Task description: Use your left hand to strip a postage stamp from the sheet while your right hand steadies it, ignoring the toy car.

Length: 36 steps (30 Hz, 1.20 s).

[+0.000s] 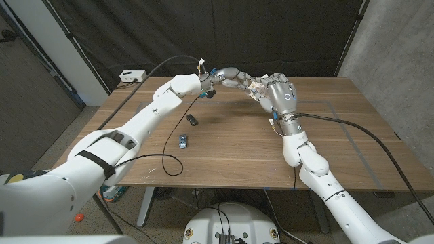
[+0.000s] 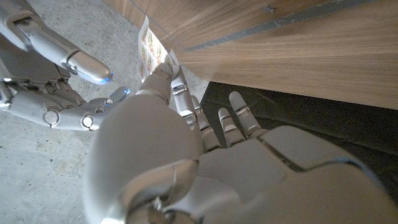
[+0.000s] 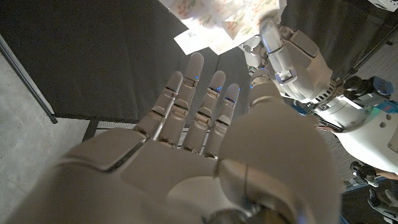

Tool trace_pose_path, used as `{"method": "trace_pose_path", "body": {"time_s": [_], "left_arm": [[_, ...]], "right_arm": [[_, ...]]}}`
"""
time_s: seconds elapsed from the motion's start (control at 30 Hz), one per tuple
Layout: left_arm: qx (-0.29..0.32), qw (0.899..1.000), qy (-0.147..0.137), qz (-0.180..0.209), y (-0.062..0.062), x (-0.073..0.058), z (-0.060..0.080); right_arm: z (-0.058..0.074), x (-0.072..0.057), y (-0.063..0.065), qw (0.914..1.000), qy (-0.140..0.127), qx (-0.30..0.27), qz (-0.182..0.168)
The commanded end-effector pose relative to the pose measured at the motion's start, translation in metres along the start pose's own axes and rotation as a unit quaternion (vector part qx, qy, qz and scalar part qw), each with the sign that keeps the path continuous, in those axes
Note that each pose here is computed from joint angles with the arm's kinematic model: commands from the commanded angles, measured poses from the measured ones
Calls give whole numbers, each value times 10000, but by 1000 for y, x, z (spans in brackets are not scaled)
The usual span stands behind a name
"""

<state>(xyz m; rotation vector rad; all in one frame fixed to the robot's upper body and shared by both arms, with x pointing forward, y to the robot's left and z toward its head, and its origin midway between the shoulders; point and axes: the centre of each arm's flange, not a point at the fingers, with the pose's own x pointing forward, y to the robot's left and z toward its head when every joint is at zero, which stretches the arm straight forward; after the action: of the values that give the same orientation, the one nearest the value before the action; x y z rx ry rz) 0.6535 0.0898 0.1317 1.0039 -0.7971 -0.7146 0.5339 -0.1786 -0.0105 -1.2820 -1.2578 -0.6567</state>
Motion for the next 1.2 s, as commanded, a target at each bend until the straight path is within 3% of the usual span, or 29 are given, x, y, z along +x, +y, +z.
{"method": "trace_pose_path", "body": {"time_s": [0.03,0.67,1.2], "left_arm": [[-1,9999,-26,-125,1,-2,0],[-76,9999,-82,-129,3,-5,-2],[-168,9997,-132,-122,5,-5,-4]], "right_arm": [[1,5,9,10000,-22,-59,63],[-4,7,14,9998,77,-117,117],[-4,9,20,9999,12,-101,140]]}}
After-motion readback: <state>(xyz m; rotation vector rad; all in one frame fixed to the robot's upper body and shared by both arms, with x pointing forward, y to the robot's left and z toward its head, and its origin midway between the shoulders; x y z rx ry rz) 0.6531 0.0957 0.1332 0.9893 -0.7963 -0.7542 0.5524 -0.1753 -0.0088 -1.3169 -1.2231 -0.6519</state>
